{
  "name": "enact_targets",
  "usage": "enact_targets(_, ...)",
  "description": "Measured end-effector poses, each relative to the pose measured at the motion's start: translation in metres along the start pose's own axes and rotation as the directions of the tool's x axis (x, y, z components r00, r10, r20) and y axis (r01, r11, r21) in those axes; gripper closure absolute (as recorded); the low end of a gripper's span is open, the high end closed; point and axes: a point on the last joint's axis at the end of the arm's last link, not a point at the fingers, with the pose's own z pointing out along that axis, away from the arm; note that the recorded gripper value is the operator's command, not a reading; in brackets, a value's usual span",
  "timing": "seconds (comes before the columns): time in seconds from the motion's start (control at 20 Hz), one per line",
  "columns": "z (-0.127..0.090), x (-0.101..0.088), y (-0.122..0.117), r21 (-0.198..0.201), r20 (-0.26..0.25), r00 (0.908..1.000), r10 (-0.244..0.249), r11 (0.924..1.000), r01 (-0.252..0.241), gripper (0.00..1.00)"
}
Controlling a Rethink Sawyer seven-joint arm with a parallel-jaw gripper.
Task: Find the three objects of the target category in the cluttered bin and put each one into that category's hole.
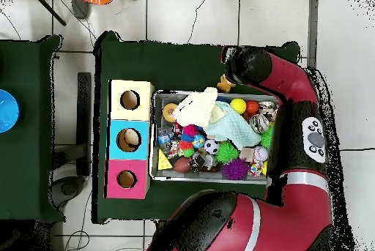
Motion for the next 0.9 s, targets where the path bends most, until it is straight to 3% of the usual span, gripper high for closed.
enact_targets(0.9, 0.0057, 0.0087, 0.0031, -0.005, -0.018, 0.9998, -0.002, 1.0, 0.002, 0.0)
